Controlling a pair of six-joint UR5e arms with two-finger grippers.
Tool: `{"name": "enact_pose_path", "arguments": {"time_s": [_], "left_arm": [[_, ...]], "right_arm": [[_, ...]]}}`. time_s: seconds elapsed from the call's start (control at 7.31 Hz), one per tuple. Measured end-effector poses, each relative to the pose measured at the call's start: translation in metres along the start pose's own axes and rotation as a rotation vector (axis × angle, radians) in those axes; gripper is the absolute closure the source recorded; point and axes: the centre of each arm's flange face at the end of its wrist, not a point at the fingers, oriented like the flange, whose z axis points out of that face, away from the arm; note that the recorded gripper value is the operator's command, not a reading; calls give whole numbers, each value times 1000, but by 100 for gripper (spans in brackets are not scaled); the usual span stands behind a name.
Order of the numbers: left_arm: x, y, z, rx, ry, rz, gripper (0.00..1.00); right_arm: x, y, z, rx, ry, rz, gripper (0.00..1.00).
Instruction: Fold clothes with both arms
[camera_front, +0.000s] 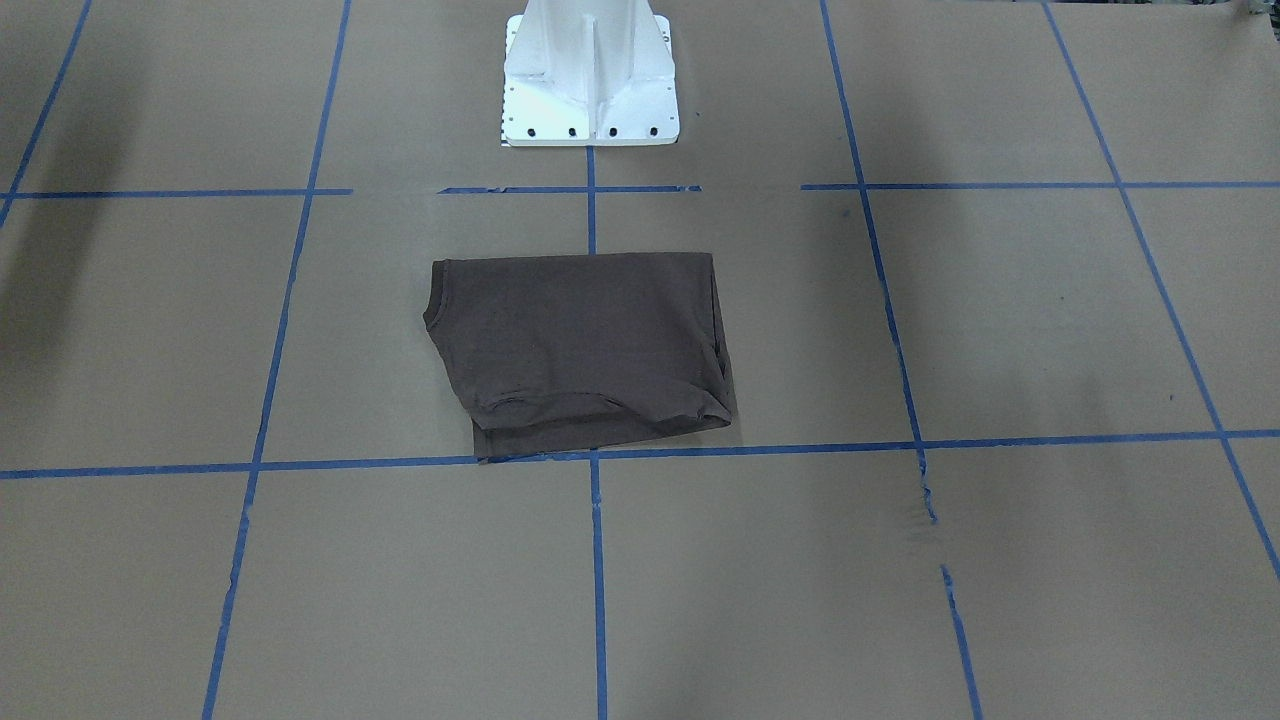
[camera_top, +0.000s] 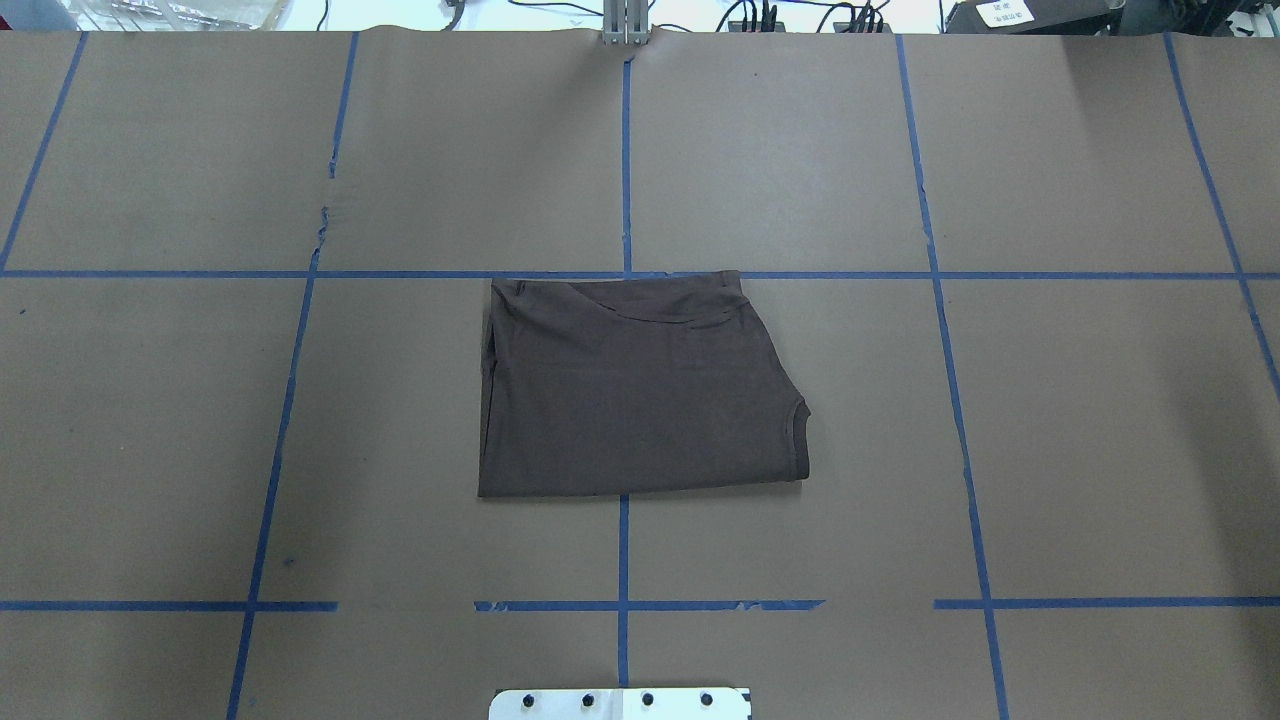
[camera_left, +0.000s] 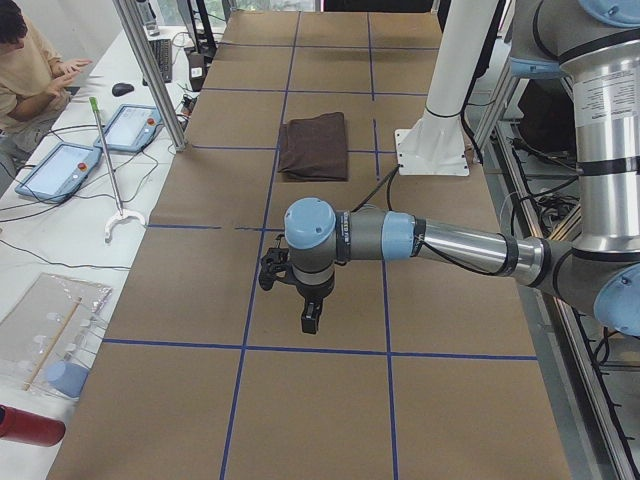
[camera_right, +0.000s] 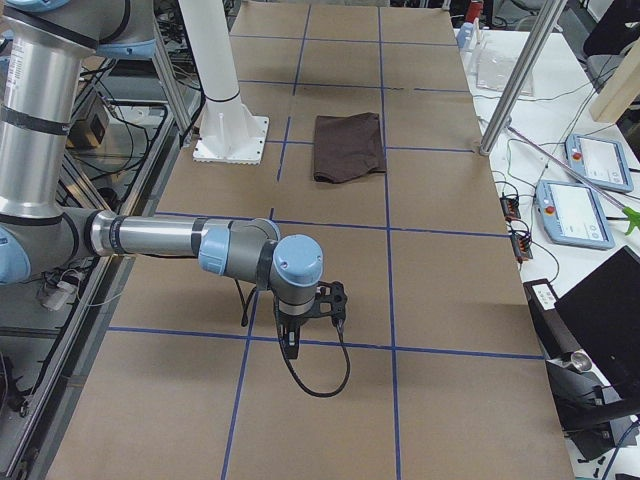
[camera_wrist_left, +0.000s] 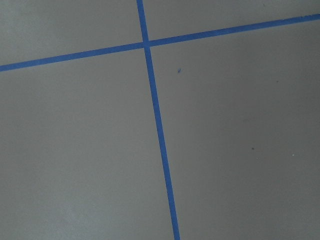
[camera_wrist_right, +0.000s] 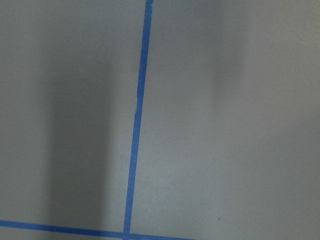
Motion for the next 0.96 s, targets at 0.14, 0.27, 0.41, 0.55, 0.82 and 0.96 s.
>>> {"name": "enact_pose_path", "arguments": {"time_s": [0.14, 0.27, 0.41, 0.55, 0.82, 0.96], "left_arm": [[-8, -2, 8, -8, 2, -6, 0], [-16, -1, 17, -14, 3, -9, 0], [-27, 2, 28, -21, 4, -15, 0], [-37, 6, 39, -22, 5, -15, 0], [-43, 11, 45, -12, 1, -11, 0], [-43, 11, 45, -10, 0, -9, 0]], "right_arm": [[1, 0, 1, -1, 0, 1, 0], [1, 1, 1, -3, -1, 2, 0], [2, 1, 2, -5, -1, 4, 0], [3, 1, 3, -6, -2, 6, 0], [5, 2, 6, -12, -2, 10, 0], [5, 3, 6, -13, -3, 11, 0]]}}
